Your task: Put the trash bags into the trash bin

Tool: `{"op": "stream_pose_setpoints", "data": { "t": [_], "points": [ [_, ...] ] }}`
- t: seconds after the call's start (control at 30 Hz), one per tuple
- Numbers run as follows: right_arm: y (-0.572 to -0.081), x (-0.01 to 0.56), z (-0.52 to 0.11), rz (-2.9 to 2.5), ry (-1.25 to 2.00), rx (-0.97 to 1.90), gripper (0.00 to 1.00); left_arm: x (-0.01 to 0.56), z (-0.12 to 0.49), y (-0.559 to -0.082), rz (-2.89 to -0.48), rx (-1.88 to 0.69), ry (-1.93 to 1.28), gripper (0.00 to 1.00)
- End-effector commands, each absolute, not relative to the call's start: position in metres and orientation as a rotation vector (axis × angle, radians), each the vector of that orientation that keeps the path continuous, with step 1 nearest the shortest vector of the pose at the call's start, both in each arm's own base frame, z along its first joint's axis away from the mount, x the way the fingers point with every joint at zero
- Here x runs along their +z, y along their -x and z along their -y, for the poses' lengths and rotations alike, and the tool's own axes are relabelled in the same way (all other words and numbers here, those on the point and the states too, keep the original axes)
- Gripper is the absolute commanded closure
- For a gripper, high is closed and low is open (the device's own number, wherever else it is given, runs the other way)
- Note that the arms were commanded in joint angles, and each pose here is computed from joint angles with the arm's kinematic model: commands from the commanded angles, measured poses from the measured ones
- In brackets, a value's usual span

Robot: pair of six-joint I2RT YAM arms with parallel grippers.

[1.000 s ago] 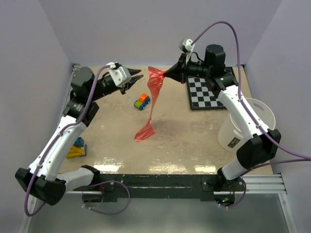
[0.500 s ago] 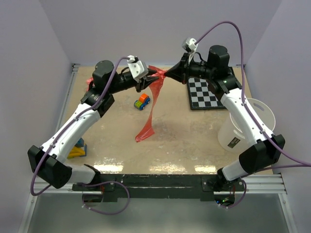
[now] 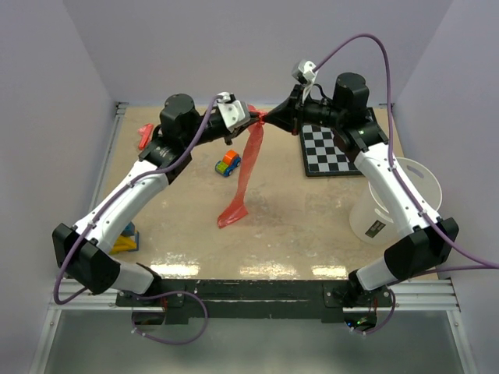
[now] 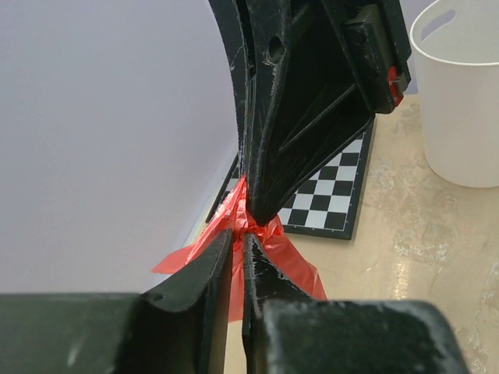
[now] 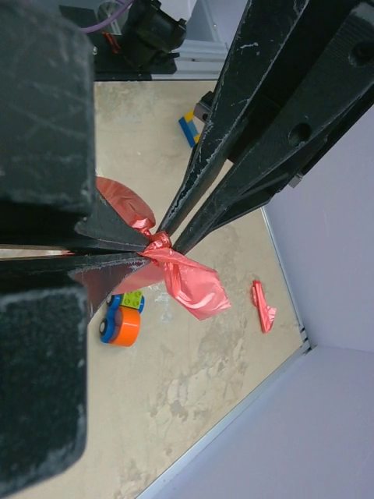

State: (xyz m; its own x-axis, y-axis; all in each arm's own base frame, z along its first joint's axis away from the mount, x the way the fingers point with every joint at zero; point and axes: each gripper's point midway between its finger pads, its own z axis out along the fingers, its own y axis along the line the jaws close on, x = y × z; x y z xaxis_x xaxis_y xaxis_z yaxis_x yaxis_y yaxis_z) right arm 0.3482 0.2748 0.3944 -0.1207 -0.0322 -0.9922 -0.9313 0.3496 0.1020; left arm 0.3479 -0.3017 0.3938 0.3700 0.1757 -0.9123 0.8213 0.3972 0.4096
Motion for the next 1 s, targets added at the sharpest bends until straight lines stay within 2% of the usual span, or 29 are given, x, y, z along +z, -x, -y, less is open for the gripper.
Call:
{"op": "stream_pose_setpoints", "data": {
  "t": [0.0, 0.07, 0.13, 0.2, 0.27, 0.3, 0.47, 0.57, 0.7, 0.97],
  "points": [
    [-0.339, 0.411, -0.274, -1.420, 0.927, 0.987, 1.00, 0.423, 0.301, -0.351, -1.051, -0.464, -1.118, 0.93],
    [-0.340, 0.411, -0.273, -1.424, 0.926, 0.982, 1.00, 0.424, 0.300, -0.352, -1.047, -0.450, -1.120, 1.00],
    [-0.338, 0.408, -0.273, -1.431, 0.943, 0.984, 0.98, 0.423, 0.298, -0.354, -1.053, -0.433, -1.119, 1.00],
    [-0.332, 0.406, -0.270, -1.407, 1.023, 0.956, 0.83, 0.423, 0.296, -0.353, -1.041, -0.410, -1.128, 1.00],
    [-0.325, 0.405, -0.265, -1.406, 1.098, 0.934, 0.62, 0.423, 0.293, -0.343, -0.991, -0.383, -1.174, 1.00],
    [-0.321, 0.408, -0.262, -1.397, 1.134, 0.936, 0.57, 0.419, 0.291, -0.339, -0.948, -0.342, -1.218, 1.00],
    [-0.320, 0.425, -0.246, -1.347, 1.178, 1.042, 0.45, 0.392, 0.274, -0.313, -0.734, -0.123, -1.403, 1.00],
    [-0.337, 0.418, -0.246, -1.318, 1.180, 0.956, 0.33, 0.379, 0.263, -0.293, -0.544, 0.031, -1.463, 1.00],
    [-0.340, 0.405, -0.268, -1.229, 1.243, 0.842, 0.31, 0.378, 0.258, -0.272, -0.365, 0.144, -1.446, 1.00],
    [-0.309, 0.392, -0.315, -1.125, 1.422, 0.917, 0.36, 0.379, 0.256, -0.262, -0.284, 0.193, -1.434, 1.00]
  ]
}}
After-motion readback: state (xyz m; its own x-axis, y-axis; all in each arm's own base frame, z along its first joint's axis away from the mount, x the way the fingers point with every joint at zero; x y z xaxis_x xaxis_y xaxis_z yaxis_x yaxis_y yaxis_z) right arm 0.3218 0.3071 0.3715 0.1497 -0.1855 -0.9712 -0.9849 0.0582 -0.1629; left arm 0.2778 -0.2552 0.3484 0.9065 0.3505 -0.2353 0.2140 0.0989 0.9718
